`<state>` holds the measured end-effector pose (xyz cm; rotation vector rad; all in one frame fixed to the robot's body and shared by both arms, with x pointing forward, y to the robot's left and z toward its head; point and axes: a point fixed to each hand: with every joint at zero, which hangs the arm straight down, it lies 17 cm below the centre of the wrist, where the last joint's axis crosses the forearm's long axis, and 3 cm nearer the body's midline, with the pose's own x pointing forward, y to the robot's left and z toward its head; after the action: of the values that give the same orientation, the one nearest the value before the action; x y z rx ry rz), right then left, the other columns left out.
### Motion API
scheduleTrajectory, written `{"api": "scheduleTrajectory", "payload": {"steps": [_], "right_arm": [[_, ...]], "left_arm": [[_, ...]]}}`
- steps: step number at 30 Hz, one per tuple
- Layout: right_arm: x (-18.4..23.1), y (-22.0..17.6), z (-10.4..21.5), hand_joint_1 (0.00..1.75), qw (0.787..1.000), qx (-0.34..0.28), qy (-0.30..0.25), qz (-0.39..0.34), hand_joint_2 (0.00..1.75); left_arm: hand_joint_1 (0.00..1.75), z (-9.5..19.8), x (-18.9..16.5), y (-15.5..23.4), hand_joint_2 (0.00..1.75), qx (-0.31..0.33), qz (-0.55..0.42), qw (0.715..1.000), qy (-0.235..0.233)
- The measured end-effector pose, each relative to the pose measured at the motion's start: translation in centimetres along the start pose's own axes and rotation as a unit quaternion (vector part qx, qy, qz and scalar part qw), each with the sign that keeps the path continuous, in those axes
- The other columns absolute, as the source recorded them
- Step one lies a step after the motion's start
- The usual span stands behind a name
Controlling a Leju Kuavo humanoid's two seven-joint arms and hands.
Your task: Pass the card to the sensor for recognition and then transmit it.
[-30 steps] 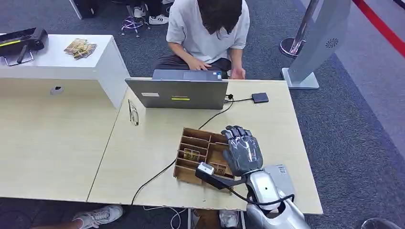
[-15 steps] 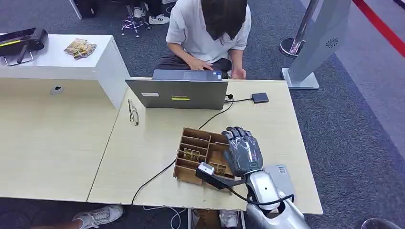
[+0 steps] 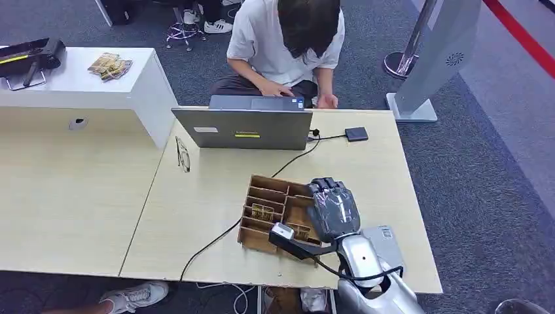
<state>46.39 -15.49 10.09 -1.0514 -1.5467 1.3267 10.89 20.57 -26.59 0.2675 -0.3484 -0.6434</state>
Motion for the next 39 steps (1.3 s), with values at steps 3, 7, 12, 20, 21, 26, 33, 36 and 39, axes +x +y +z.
{"api": "scheduleTrajectory", "payload": {"steps": [3, 7, 12, 20, 21, 26, 33, 36, 39], "right_arm": [[0.0, 0.1, 0.0, 1.69, 1.000, 0.001, 0.000, 0.001, 1.75], [0.0, 0.0, -0.1, 1.75, 1.000, 0.000, 0.002, 0.001, 1.75], [0.1, 0.0, -0.1, 1.75, 1.000, -0.001, 0.002, 0.002, 1.75], [0.4, -0.6, -0.2, 1.75, 1.000, -0.016, -0.001, 0.005, 1.75], [0.5, -0.9, -0.2, 1.75, 1.000, -0.022, -0.002, 0.004, 1.75], [1.1, -2.6, -0.5, 1.75, 0.999, -0.048, -0.010, 0.002, 1.75], [2.2, -5.7, -0.4, 1.75, 0.996, -0.091, -0.023, -0.002, 1.75], [2.7, -7.0, -0.3, 1.75, 0.994, -0.110, -0.029, -0.005, 1.75], [3.2, -8.1, -0.1, 1.75, 0.992, -0.124, -0.034, -0.007, 1.75]], "left_arm": [[0.00, 0.0, 0.0, 0.0, 0.00, 0.000, -0.001, 1.000, -0.001], [0.00, 0.0, 0.0, 0.0, 0.00, 0.000, -0.002, 1.000, -0.001], [0.00, 0.0, 0.1, 0.0, 0.00, 0.000, -0.002, 1.000, -0.002], [0.00, 0.0, 0.1, 0.0, 0.00, 0.000, 0.000, 1.000, -0.001], [0.00, 0.0, 0.0, 0.0, 0.00, 0.000, 0.000, 1.000, -0.001], [0.00, 0.0, 0.0, 0.0, 0.00, 0.001, 0.003, 1.000, 0.001], [0.00, 0.0, -0.1, 0.1, 0.00, 0.002, 0.007, 1.000, 0.002], [0.00, 0.0, -0.1, 0.1, 0.00, 0.002, 0.010, 1.000, 0.003], [0.00, 0.0, -0.1, 0.1, 0.00, 0.004, 0.011, 1.000, 0.003]]}}
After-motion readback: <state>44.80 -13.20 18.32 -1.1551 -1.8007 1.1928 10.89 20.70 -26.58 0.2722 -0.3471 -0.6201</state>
